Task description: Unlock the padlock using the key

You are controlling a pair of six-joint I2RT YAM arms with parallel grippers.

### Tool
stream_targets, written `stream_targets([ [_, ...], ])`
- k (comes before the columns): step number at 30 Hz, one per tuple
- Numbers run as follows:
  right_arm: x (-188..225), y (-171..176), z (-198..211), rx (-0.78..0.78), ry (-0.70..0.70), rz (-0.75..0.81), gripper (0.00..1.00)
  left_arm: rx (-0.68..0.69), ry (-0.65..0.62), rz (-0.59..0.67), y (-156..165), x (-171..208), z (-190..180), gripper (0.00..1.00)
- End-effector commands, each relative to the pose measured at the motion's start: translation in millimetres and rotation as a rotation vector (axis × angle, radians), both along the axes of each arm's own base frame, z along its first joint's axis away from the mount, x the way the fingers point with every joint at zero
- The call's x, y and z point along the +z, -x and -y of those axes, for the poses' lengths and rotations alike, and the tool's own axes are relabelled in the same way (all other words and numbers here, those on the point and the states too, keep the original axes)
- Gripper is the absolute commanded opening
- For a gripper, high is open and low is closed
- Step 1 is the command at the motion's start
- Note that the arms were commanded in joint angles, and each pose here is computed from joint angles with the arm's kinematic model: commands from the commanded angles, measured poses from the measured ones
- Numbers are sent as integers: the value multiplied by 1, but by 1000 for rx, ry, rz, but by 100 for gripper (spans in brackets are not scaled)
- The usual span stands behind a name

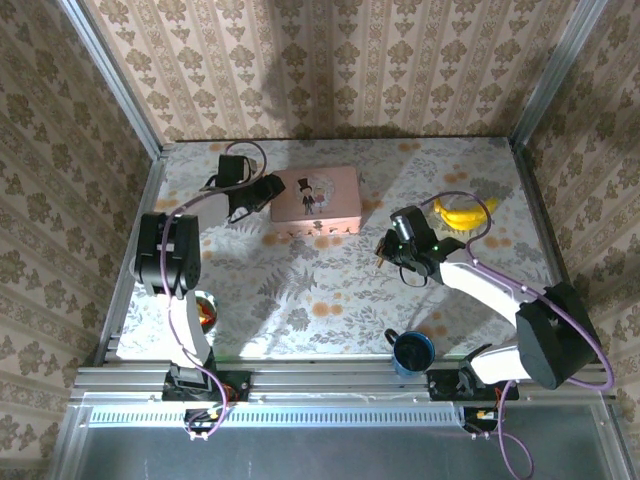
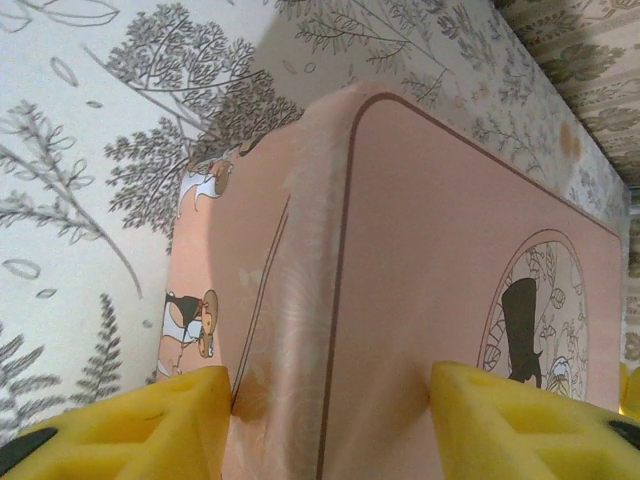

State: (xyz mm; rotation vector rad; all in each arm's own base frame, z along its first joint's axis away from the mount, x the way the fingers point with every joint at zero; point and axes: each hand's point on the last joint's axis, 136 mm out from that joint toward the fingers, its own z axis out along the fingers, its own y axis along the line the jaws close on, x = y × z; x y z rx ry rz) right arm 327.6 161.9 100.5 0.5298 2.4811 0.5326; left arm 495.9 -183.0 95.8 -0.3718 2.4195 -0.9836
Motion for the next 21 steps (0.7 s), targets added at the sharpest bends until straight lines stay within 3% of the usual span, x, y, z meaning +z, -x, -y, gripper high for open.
stream_targets([
  [1, -4, -1, -6, 61, 10, -53, 0, -15, 69, 22, -9, 13, 10, 54],
  [5, -9, -6, -10, 117, 7, -89, 0, 10, 59, 27, -6, 18, 3, 58],
  [15, -37, -21, -4, 232, -25, -202, 8, 107, 29, 100, 24, 61, -43, 100],
  [21, -60, -29, 12, 248, -71, -270, 8, 152, -39, 118, 57, 70, -68, 100],
])
